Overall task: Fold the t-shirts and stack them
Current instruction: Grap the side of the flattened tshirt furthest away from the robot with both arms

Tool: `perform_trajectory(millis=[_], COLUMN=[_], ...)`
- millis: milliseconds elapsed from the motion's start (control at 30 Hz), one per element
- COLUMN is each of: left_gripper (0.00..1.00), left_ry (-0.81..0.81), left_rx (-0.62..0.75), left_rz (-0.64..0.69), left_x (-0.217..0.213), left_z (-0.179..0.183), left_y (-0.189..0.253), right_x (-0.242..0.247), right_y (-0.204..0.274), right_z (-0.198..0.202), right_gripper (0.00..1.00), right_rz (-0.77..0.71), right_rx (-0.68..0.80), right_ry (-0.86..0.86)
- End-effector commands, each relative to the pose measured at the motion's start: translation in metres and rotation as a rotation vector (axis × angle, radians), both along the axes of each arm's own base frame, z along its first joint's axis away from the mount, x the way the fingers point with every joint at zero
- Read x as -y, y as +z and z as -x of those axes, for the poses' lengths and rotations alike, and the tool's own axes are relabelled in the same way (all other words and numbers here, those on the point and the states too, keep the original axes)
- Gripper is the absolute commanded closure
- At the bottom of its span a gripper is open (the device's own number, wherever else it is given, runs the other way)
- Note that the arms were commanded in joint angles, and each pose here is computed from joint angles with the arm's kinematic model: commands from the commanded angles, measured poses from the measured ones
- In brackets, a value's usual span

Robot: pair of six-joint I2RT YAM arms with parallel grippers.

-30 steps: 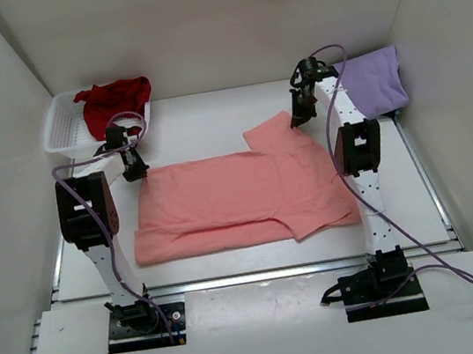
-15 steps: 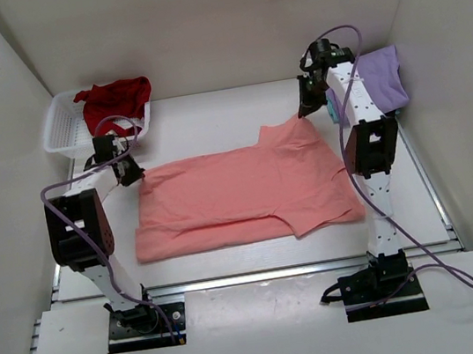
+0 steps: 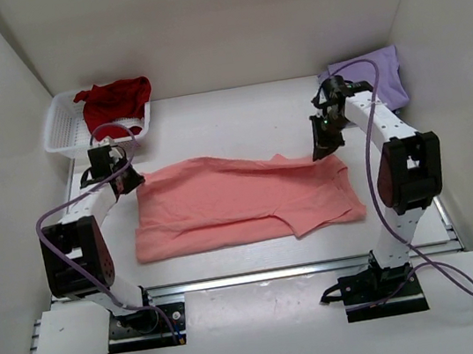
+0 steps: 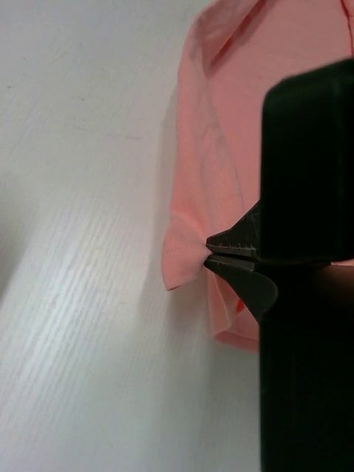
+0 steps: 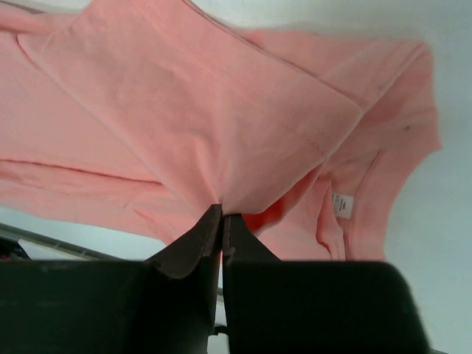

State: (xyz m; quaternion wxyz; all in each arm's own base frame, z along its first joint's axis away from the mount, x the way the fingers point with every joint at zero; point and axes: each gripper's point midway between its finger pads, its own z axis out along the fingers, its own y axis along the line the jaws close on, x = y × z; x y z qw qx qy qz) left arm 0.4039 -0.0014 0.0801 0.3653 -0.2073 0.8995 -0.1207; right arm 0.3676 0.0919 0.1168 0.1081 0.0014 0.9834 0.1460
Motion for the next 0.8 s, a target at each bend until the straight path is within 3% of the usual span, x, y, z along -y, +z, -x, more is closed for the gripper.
perform_trajectory(millis=[0,400,767], left_gripper=[1.00,1.00,1.00], left_ry=[-0.011,-0.030,0.039], left_rx=[0.036,-0.023,-0.044], left_rz=[0.010,-0.083,-0.178], left_x=[0.005,-0.002,-0.024], left_z=[0.011,0.064,0.075], left_y=[0.009,-0.014,-0.009], right_x=[0.001,0.008,-0.005], right_y=[0.016,-0.010,-0.013], right_z=[-0.014,0.039,0.071], right_gripper=[1.00,1.00,1.00], right_rz=[-0.073,-0.182,-0.222], right_rx=[0.163,0.174,0.201], right_ry=[-0.004,-0.028,0.001])
